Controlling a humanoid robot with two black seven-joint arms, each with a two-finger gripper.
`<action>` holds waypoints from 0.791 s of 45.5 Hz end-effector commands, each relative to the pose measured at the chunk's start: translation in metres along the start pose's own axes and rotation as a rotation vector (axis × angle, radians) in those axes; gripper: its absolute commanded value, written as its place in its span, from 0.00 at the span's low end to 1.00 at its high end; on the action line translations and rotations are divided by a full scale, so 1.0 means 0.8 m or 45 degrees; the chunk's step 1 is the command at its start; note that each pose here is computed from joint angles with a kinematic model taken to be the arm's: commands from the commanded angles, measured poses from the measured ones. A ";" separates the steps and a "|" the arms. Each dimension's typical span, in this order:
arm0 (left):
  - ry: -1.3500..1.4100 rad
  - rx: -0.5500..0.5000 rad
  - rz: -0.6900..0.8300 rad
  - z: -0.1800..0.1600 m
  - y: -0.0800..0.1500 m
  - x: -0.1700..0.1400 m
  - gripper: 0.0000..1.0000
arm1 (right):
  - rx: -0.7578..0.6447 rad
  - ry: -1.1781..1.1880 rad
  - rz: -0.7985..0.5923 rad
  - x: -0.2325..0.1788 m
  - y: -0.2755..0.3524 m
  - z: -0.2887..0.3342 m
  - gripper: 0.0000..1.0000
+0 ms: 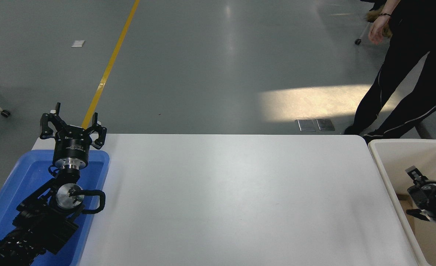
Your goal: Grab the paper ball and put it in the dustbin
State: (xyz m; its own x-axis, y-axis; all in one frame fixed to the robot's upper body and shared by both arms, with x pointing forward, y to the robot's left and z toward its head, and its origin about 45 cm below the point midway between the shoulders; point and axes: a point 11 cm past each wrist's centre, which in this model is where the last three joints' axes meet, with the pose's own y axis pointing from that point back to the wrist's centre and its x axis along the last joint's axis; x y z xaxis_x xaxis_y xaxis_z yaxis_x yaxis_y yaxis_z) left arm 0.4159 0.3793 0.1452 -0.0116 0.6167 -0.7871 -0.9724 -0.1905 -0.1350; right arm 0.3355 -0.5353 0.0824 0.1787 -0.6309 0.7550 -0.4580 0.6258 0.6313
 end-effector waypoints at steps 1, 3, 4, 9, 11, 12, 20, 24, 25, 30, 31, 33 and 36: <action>-0.001 0.000 0.003 0.000 0.000 0.001 0.99 | 0.054 0.014 -0.017 0.022 0.005 -0.027 1.00; -0.001 0.000 0.003 0.000 0.000 0.001 0.99 | 0.085 0.002 -0.037 0.025 0.009 -0.045 1.00; 0.000 0.000 0.001 0.000 0.000 0.000 0.99 | 0.098 -0.004 -0.044 0.027 0.011 -0.054 1.00; -0.001 0.001 -0.001 0.000 -0.001 -0.001 0.99 | 0.155 -0.006 -0.127 0.035 0.024 -0.092 1.00; -0.001 0.001 -0.001 0.000 -0.001 -0.001 0.99 | 0.163 -0.020 -0.158 0.047 0.030 -0.100 1.00; -0.001 0.001 -0.001 0.000 -0.001 -0.001 0.99 | 0.165 -0.027 -0.174 0.054 0.032 -0.102 1.00; -0.001 0.001 -0.001 0.000 -0.001 -0.001 0.99 | 0.233 -0.005 -0.390 0.069 0.093 -0.148 1.00; -0.002 0.000 0.000 0.000 0.000 0.000 0.99 | 0.278 0.152 -0.425 0.068 0.127 -0.171 1.00; -0.002 0.000 0.000 0.000 0.000 0.000 0.99 | 0.289 0.197 -0.431 0.067 0.136 -0.177 1.00; -0.001 0.001 -0.001 0.000 -0.001 -0.001 0.99 | 0.342 0.462 -0.509 0.048 0.199 -0.197 1.00; -0.001 0.001 -0.001 0.000 -0.001 -0.001 0.99 | 0.351 0.506 -0.531 0.042 0.212 -0.199 1.00; -0.002 0.000 0.000 0.000 0.000 0.000 0.99 | 0.375 0.589 -0.575 0.031 0.240 -0.205 1.00; -0.001 0.001 -0.001 0.000 -0.001 -0.001 0.99 | 0.405 0.697 -0.626 0.018 0.279 -0.213 1.00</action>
State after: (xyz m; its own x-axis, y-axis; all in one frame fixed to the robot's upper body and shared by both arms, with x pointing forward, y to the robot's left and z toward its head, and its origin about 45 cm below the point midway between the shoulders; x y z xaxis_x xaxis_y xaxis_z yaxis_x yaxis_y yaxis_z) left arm 0.4164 0.3790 0.1456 -0.0113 0.6177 -0.7863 -0.9725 -0.1897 -0.1351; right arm 0.4202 -0.4108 0.2130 0.5509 -0.6413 0.5340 -0.5147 0.2426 0.8223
